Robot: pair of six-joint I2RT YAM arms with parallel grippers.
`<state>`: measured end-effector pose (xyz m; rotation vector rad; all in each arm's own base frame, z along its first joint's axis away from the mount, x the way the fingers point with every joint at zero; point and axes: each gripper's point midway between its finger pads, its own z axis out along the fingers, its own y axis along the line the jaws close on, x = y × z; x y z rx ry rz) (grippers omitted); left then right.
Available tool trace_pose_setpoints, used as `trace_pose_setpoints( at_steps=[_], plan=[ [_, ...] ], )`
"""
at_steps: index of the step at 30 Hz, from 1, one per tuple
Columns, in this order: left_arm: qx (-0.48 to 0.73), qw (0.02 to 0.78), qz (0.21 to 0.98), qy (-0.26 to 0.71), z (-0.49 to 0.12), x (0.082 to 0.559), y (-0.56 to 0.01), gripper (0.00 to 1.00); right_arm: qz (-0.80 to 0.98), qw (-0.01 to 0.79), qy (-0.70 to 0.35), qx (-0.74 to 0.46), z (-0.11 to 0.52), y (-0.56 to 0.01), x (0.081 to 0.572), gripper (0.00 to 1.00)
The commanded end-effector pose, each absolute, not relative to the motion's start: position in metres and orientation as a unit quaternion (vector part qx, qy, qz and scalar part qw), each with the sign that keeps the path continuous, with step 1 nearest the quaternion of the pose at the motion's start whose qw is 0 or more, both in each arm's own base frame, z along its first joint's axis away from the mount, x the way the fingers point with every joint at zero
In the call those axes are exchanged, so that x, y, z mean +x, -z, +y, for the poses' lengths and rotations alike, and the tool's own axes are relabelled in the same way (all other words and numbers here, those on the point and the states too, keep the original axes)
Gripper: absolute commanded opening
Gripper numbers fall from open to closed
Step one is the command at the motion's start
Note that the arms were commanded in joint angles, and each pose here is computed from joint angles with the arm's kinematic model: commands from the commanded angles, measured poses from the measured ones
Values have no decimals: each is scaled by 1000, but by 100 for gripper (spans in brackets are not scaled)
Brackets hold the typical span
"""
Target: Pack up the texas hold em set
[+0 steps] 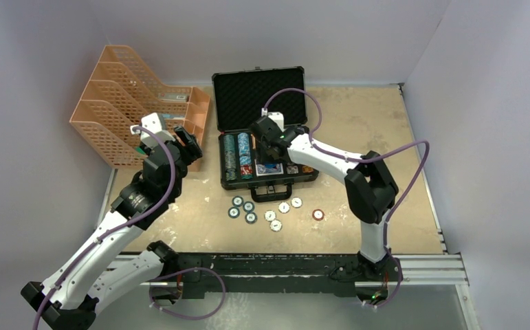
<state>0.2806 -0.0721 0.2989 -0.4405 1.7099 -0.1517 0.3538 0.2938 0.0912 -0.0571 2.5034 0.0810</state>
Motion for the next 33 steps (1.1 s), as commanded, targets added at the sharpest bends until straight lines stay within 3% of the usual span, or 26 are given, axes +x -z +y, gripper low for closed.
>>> trace_pose_setpoints(
  at_steps=[1, 11, 16, 23, 33],
  plan=[
    [-198, 639, 740, 75, -72, 282, -305, 63, 944, 329, -27, -22, 292, -102, 359, 61],
    [-196, 637, 742, 74, -73, 283, -304, 63, 928, 367, -69, 3, 275, -145, 342, 77],
    [-192, 636, 743, 81, -76, 283, -304, 64, 932, 352, -81, 25, 249, -134, 308, 77],
    [-151, 641, 740, 140, -99, 282, -311, 65, 937, 307, -152, -67, 269, -118, 243, 76],
    [-156, 649, 731, 141, -95, 280, -316, 66, 953, 207, -92, -202, 295, -63, 143, 76]
  ],
)
